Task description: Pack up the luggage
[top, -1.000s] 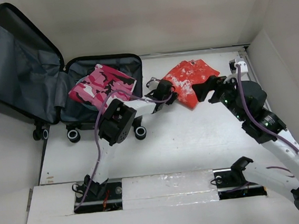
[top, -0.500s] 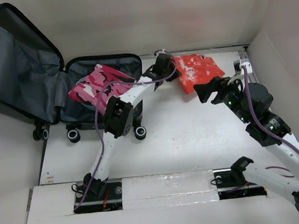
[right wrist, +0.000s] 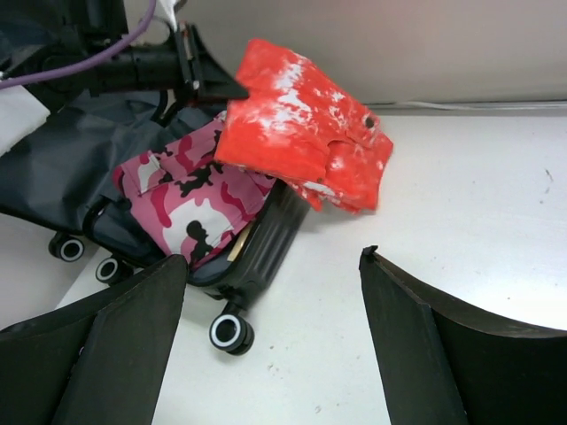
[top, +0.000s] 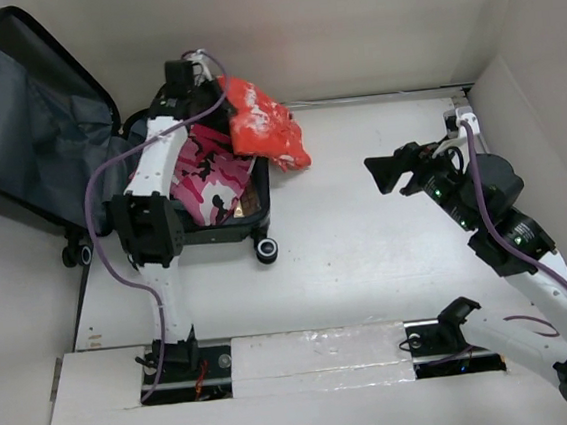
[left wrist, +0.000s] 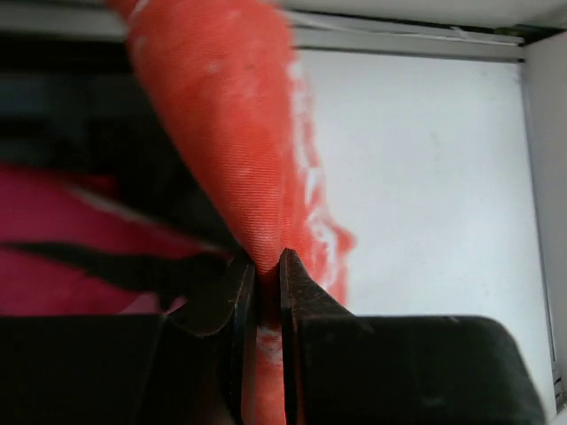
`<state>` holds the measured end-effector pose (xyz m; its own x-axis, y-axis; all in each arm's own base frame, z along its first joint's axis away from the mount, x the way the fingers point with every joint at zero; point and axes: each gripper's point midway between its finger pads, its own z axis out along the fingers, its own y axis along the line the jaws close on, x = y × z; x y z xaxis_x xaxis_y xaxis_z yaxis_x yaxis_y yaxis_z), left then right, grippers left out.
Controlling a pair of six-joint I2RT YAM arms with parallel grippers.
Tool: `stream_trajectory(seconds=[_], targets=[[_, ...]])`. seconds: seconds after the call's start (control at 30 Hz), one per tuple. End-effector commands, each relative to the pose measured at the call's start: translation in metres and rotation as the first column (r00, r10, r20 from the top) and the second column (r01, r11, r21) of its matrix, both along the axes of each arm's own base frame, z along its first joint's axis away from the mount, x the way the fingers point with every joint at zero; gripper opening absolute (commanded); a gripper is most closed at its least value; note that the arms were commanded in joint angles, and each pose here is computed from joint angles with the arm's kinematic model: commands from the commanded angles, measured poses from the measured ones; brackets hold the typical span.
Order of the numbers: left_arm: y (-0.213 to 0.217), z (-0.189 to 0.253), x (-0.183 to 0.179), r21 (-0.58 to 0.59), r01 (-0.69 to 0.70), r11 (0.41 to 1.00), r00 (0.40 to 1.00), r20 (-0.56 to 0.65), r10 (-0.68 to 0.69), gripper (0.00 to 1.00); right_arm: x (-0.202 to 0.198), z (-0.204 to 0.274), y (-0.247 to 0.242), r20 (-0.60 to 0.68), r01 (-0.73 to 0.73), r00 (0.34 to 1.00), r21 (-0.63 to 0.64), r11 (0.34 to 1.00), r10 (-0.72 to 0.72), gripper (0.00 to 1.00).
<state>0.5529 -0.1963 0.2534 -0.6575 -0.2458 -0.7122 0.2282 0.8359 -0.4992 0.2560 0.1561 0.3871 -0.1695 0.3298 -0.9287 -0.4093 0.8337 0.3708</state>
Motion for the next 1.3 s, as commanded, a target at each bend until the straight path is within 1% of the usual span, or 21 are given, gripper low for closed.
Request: stream_trajectory(seconds=[0.0, 0.07, 0.13, 0.2, 0.37, 0.43, 0.5, 0.63, 0.67, 0.7, 0.8, 0.83, 0.87, 0.97, 1.07, 1.1, 1.13, 1.17, 1.2, 1.23, 1.27], targets=[[0.042, 0.028, -0.022, 0.016, 0.017, 1.000, 0.998, 0.054, -0.018, 0.00, -0.006, 0.042, 0.000, 0.110, -0.025, 0.994, 0.053, 0.998, 0.019, 0.84], [0.061, 0.039, -0.023, -0.022, -0.029, 0.999, 0.996, 0.088, 0.030, 0.00, -0.009, 0.042, 0.003, 0.111, -0.043, 0.993, 0.052, 0.998, 0.037, 0.84], [0.094, 0.051, -0.030, -0.053, -0.104, 0.993, 0.988, 0.110, 0.109, 0.00, -0.009, 0.042, 0.003, 0.111, -0.044, 0.993, 0.052, 0.998, 0.038, 0.84], [0.121, 0.054, -0.032, -0.064, -0.205, 0.977, 0.973, 0.096, 0.210, 0.00, -0.009, 0.038, 0.005, 0.103, -0.052, 0.994, 0.047, 0.998, 0.047, 0.84], [0.212, 0.059, -0.050, -0.092, -0.447, 0.890, 0.885, 0.103, 0.455, 0.00, -0.008, 0.025, 0.010, 0.076, -0.072, 0.995, 0.041, 0.997, 0.069, 0.84], [0.228, 0.045, -0.058, -0.121, -0.475, 0.872, 0.872, 0.073, 0.485, 0.00, -0.008, 0.020, 0.012, 0.067, -0.080, 0.995, 0.035, 0.996, 0.078, 0.84], [0.252, 0.048, -0.065, -0.132, -0.520, 0.844, 0.843, 0.077, 0.532, 0.00, -0.009, 0.020, 0.014, 0.067, -0.090, 0.994, 0.035, 0.995, 0.087, 0.84], [0.276, 0.030, -0.071, -0.068, -0.618, 0.783, 0.781, 0.060, 0.622, 0.00, -0.012, 0.020, 0.015, 0.074, -0.099, 0.993, 0.038, 0.994, 0.096, 0.84], [0.276, 0.024, -0.072, -0.063, -0.619, 0.783, 0.782, 0.048, 0.622, 0.00, -0.012, 0.020, 0.015, 0.074, -0.099, 0.993, 0.038, 0.994, 0.096, 0.84], [0.281, 0.006, -0.072, -0.046, -0.630, 0.775, 0.776, 0.006, 0.631, 0.01, -0.013, 0.020, 0.016, 0.074, -0.108, 0.992, 0.037, 0.993, 0.105, 0.84], [0.289, -0.027, -0.078, -0.009, -0.652, 0.759, 0.755, -0.101, 0.648, 0.20, -0.012, 0.016, 0.017, 0.066, -0.108, 0.992, 0.033, 0.994, 0.106, 0.84], [0.291, -0.029, -0.080, 0.002, -0.660, 0.751, 0.747, -0.108, 0.657, 0.30, -0.014, 0.018, 0.015, 0.074, -0.108, 0.992, 0.037, 0.993, 0.105, 0.84], [0.290, -0.032, -0.084, 0.003, -0.660, 0.751, 0.746, -0.111, 0.656, 0.34, -0.014, 0.018, 0.015, 0.074, -0.108, 0.992, 0.037, 0.993, 0.105, 0.84], [0.289, -0.021, -0.104, -0.021, -0.698, 0.716, 0.716, -0.070, 0.695, 0.49, -0.013, 0.014, 0.018, 0.074, -0.117, 0.991, 0.037, 0.992, 0.114, 0.84], [0.285, 0.014, -0.137, -0.043, -0.743, 0.668, 0.667, 0.041, 0.744, 0.53, -0.016, 0.005, 0.027, 0.054, -0.160, 0.986, 0.047, 0.986, 0.158, 0.84], [0.283, 0.025, -0.147, -0.042, -0.759, 0.650, 0.646, 0.081, 0.759, 0.53, -0.018, 0.010, 0.028, 0.074, -0.171, 0.983, 0.064, 0.983, 0.166, 0.84], [0.289, 0.025, -0.162, -0.017, -0.804, 0.595, 0.589, 0.114, 0.800, 0.54, -0.020, 0.001, 0.034, 0.062, -0.194, 0.980, 0.058, 0.979, 0.190, 0.84], [0.285, 0.058, -0.185, -0.079, -0.813, 0.577, 0.557, 0.186, 0.810, 0.54, -0.022, -0.003, 0.037, 0.053, -0.206, 0.978, 0.055, 0.977, 0.203, 0.84], [0.285, 0.068, -0.199, -0.109, -0.823, 0.558, 0.528, 0.216, 0.821, 0.54, -0.021, -0.003, 0.041, 0.049, -0.220, 0.975, 0.063, 0.974, 0.217, 0.84], [0.294, 0.078, -0.214, -0.127, -0.853, 0.505, 0.464, 0.258, 0.848, 0.54, -0.026, -0.008, 0.049, 0.043, -0.255, 0.967, 0.061, 0.965, 0.252, 0.84], [0.296, 0.096, -0.240, -0.182, -0.865, 0.468, 0.404, 0.303, 0.863, 0.54, -0.026, -0.017, 0.054, 0.022, -0.266, 0.964, 0.053, 0.963, 0.265, 0.84]])
